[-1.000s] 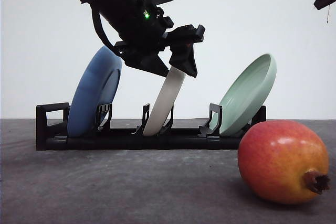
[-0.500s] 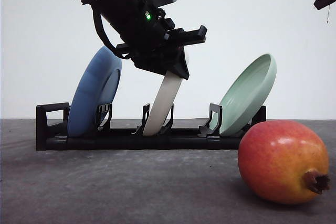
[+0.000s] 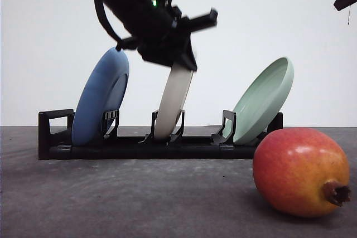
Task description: Place pomegranate in white plate
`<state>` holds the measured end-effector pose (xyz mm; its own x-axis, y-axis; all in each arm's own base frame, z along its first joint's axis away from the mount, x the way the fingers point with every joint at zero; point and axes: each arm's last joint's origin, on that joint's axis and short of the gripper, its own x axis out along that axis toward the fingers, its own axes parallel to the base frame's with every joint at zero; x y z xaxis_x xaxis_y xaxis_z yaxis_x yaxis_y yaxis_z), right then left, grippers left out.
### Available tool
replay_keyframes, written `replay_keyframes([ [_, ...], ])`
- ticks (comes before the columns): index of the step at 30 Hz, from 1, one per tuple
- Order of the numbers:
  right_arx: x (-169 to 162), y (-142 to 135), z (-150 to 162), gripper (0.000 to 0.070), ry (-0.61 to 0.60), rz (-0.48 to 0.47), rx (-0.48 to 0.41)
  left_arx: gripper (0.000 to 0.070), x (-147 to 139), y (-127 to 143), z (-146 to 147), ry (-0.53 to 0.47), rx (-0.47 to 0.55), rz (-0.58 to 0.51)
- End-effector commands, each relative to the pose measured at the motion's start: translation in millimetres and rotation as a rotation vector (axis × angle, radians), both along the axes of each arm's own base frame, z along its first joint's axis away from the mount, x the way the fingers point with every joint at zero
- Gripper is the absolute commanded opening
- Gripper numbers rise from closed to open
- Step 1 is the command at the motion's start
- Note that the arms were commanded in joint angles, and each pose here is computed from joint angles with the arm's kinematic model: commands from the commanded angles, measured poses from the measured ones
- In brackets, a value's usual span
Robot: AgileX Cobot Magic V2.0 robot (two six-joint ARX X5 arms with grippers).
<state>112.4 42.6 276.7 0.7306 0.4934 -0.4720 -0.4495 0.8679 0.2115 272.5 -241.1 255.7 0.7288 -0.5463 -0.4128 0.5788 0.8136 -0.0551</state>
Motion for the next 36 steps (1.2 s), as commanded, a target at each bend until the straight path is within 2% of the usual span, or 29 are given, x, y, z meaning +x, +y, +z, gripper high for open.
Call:
replay_keyframes([
  [1, 0.3, 0.6, 6.0, 0.0469, -0.026, 0.004, 0.003, 0.0003, -3.0, -1.9, 17.4, -0.046, -0.045, -0.007],
  [8, 0.3, 0.6, 6.0, 0.0469, -0.026, 0.004, 0.003, 0.0003, -20.5, 13.6, 50.2, -0.05, -0.131, 0.003],
  [17, 0.2, 0.6, 6.0, 0.0469, -0.025, 0.004, 0.003, 0.0004, -58.6, 37.5, 90.2, -0.088, -0.225, -0.092],
  [21, 0.2, 0.6, 6.0, 0.0469, -0.021, 0.0, 0.009, 0.0005, -81.9, 51.1, 85.2, -0.103, -0.24, -0.108],
  [29, 0.3, 0.6, 5.9, 0.0469, -0.021, 0.0, 0.008, 0.0004, -131.7, 80.6, 54.7, -0.1, -0.268, -0.156],
  [32, 0.2, 0.6, 5.8, 0.0469, -0.019, 0.0, 0.008, 0.0004, -145.8, 89.7, 44.2, -0.07, -0.207, -0.136],
  [36, 0.1, 0.6, 5.6, 0.0468, -0.017, 0.0, 0.008, 0.0004, -162.1, 94.1, 35.6, -0.066, -0.023, -0.23],
])
